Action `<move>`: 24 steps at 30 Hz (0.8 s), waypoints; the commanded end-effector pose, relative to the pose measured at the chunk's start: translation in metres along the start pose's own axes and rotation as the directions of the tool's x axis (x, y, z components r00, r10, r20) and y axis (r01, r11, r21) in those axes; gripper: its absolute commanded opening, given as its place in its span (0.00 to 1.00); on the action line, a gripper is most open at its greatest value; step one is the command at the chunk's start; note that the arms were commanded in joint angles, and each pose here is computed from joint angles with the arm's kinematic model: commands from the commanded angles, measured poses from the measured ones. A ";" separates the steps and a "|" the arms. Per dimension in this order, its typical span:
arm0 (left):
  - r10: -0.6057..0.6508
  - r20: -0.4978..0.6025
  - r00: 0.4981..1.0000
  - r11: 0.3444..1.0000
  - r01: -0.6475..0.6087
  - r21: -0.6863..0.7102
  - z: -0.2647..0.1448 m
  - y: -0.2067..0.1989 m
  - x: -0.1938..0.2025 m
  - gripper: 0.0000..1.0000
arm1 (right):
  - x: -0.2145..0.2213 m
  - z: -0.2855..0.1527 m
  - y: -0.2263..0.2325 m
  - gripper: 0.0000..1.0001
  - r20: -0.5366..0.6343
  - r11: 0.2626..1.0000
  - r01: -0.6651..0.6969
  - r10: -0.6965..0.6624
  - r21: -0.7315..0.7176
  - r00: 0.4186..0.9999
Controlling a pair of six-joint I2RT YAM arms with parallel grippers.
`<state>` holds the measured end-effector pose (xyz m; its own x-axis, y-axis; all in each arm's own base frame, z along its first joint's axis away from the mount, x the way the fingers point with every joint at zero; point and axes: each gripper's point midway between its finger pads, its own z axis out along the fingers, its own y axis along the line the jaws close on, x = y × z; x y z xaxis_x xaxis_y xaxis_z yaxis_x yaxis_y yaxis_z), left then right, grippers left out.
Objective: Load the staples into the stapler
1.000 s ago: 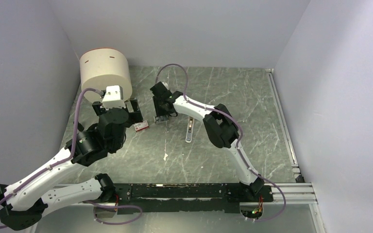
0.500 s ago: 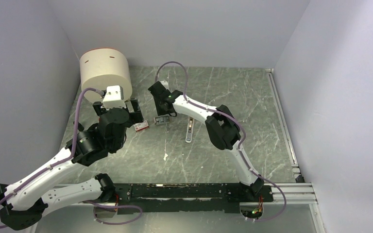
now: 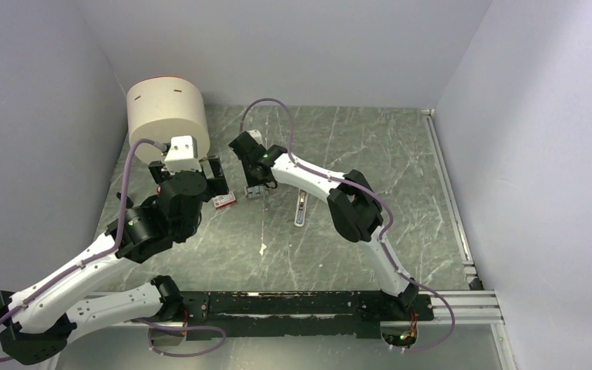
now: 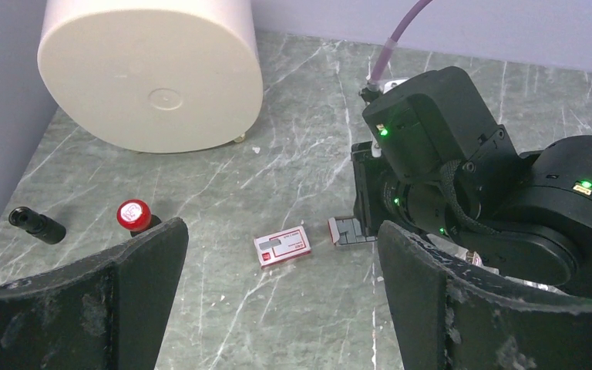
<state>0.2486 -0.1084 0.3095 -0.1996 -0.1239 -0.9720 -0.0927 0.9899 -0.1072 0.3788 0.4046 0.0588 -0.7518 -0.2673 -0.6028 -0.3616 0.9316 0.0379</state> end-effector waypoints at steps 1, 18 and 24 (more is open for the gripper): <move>0.007 -0.004 1.000 1.000 -0.008 -0.011 0.001 0.001 0.002 0.97 | 0.006 0.005 -0.004 0.27 -0.023 1.000 0.006 -0.006 0.026 1.000; 0.000 0.002 1.000 1.000 0.000 -0.010 0.002 0.001 0.002 0.97 | 0.016 0.022 -0.002 0.32 -0.052 1.000 0.009 -0.008 0.029 0.999; 0.001 0.002 1.000 1.000 -0.001 -0.018 0.002 0.002 0.002 0.97 | 0.022 0.027 -0.002 0.34 -0.066 0.999 0.014 -0.012 0.031 0.998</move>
<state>0.2499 -0.1102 0.3042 -0.2102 -0.1100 -0.9715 -0.0938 0.9913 -0.0920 0.3748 0.4013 0.0320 -0.7796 -0.2952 -0.5523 -0.3614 0.9323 0.0117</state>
